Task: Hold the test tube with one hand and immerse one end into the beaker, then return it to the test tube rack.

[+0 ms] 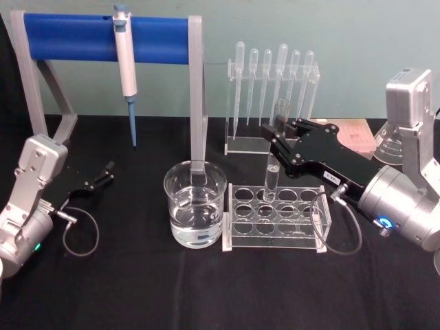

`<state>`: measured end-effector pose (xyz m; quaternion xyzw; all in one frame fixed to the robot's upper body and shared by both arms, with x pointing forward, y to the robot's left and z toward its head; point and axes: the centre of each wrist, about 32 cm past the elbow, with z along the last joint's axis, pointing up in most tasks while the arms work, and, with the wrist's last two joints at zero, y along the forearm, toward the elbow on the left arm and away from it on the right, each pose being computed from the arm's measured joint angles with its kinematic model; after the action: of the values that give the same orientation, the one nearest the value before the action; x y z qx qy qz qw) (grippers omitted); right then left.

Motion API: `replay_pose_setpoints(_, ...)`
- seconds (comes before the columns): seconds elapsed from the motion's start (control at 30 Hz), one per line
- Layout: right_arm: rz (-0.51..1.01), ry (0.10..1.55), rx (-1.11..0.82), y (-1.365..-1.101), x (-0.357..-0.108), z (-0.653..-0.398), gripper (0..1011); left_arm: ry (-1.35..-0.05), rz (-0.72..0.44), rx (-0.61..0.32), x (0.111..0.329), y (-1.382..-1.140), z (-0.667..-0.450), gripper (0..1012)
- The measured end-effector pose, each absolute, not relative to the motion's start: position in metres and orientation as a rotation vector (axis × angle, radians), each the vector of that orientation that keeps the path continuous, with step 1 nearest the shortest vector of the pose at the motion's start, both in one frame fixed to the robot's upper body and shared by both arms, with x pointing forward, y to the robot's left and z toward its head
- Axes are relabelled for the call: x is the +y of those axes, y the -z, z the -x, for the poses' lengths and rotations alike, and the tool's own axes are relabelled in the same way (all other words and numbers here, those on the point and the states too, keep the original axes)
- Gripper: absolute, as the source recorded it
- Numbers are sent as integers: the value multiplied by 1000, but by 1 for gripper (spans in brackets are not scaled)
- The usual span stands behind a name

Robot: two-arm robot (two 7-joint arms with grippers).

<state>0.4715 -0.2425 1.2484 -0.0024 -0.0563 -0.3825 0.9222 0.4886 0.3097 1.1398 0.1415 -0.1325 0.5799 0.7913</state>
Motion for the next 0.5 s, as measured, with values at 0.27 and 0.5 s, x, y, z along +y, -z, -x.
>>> replay_pose_setpoints(0.27,5,785,-116,-1248,-243,-472,225,-1248,-304,-285,310,-1140,-489,1000)
replay_pose_setpoints(0.5,5,785,-116,-1248,-243,-471,225,-1248,-304,-285,310,-1140,-489,1000)
